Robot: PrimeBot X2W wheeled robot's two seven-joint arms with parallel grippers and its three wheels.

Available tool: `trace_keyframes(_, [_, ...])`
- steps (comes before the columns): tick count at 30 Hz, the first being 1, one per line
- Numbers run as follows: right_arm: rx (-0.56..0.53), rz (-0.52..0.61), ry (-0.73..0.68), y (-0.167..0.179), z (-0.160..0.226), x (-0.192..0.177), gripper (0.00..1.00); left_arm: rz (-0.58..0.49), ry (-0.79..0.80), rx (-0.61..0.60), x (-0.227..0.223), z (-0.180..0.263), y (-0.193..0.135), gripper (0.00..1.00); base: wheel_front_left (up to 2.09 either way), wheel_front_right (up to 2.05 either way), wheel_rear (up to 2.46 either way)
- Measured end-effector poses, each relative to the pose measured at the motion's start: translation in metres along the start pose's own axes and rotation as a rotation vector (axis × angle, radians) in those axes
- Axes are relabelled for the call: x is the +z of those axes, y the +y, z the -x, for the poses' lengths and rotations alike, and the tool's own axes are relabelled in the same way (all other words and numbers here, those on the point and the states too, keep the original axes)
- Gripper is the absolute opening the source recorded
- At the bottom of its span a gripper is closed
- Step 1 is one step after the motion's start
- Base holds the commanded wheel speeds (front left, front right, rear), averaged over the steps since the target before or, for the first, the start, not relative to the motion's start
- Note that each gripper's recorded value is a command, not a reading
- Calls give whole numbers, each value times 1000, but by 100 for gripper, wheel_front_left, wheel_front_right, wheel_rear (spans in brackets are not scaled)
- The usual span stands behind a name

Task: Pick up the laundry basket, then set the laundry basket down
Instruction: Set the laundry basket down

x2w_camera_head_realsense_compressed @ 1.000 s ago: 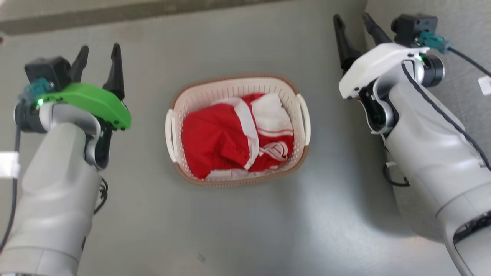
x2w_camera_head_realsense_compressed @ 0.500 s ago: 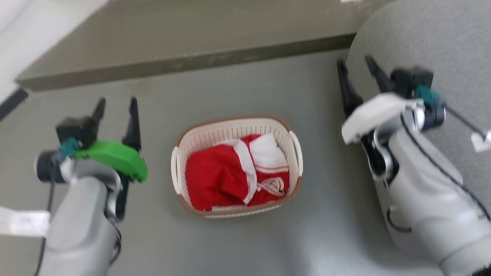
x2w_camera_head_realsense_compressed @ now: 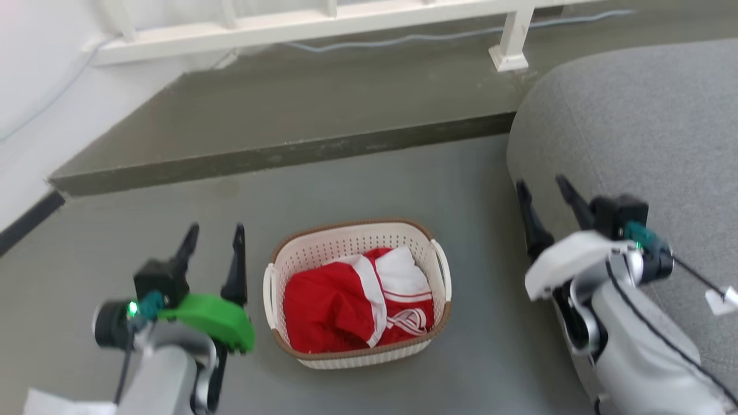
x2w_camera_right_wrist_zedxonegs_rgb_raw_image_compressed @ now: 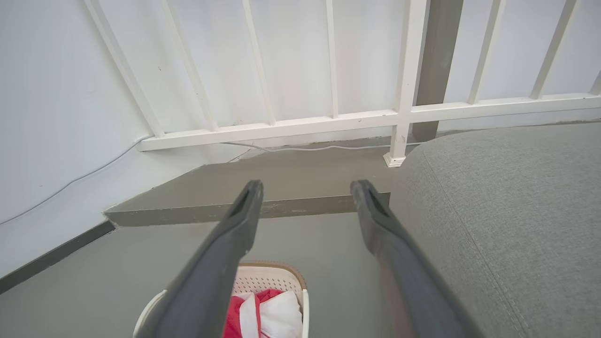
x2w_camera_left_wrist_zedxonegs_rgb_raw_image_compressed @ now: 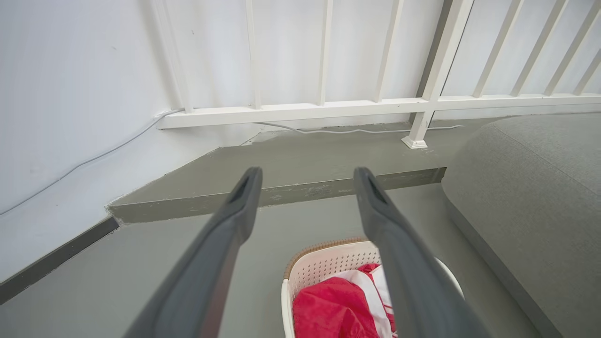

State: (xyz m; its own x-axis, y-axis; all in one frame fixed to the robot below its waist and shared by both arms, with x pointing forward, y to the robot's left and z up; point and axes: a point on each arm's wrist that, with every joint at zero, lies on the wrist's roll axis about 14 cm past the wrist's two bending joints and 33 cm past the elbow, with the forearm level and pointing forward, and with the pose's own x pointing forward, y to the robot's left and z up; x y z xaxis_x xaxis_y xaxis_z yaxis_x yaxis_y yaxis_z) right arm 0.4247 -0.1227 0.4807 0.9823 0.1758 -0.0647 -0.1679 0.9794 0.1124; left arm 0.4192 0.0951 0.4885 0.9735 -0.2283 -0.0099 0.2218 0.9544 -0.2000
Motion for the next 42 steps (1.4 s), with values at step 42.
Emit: trace_keyframes(42, [-27, 2, 21, 5, 74, -25, 100, 7, -25, 99, -4, 82, 6, 100, 0, 0, 0])
